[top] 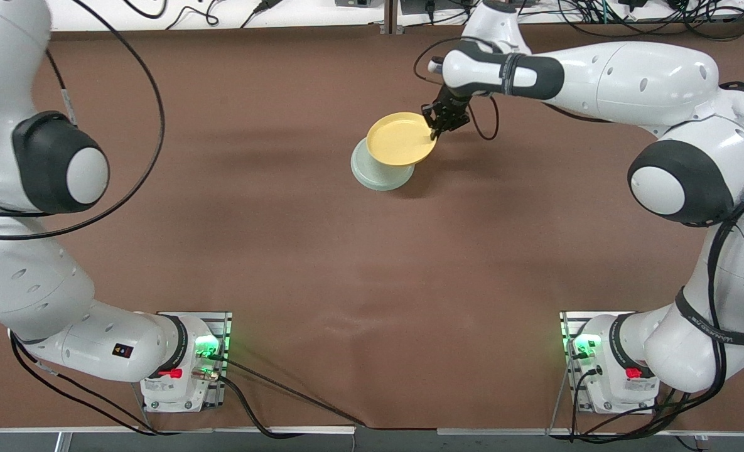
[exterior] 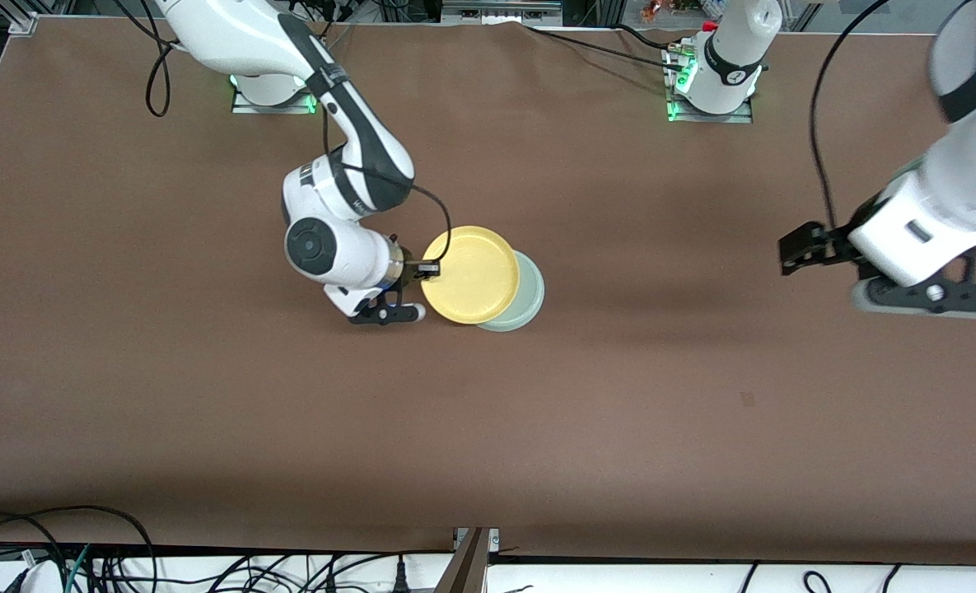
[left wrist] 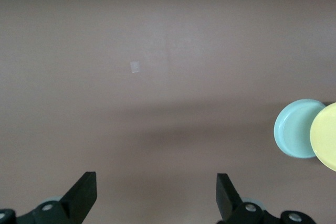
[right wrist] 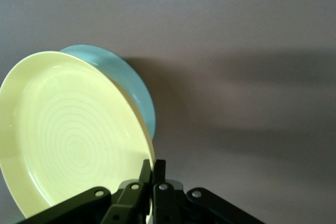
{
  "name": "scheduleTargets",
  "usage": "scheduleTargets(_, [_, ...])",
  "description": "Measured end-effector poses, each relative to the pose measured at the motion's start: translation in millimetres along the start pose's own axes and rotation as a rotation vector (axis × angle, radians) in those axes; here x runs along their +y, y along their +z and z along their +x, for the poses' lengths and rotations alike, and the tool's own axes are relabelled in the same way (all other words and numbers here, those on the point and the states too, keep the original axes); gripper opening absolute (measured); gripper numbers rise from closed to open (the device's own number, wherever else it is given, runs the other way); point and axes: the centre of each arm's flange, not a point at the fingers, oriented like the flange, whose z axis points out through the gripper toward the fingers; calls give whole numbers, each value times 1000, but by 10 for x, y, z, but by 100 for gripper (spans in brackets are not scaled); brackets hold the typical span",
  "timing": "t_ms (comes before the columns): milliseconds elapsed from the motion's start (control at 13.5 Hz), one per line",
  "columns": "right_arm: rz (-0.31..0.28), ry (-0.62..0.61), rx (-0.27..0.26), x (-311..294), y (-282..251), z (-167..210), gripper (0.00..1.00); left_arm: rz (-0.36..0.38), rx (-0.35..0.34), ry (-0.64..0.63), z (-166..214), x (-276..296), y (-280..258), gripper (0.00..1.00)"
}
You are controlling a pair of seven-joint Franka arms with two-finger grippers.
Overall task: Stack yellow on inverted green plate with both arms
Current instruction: 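Carry the yellow plate over the green plate while the left arm retracts, then lower the yellow plate onto the green plate and open the right gripper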
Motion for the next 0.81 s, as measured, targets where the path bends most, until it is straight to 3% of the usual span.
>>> scheduleTargets(296, [36,25,81,-126,357,-264,3,-25,-35,3,-353,-366,-25,100])
scheduleTargets(814, [38,5,156,-152,740,-464,3,-41,2,-19,-728,-610,126,100])
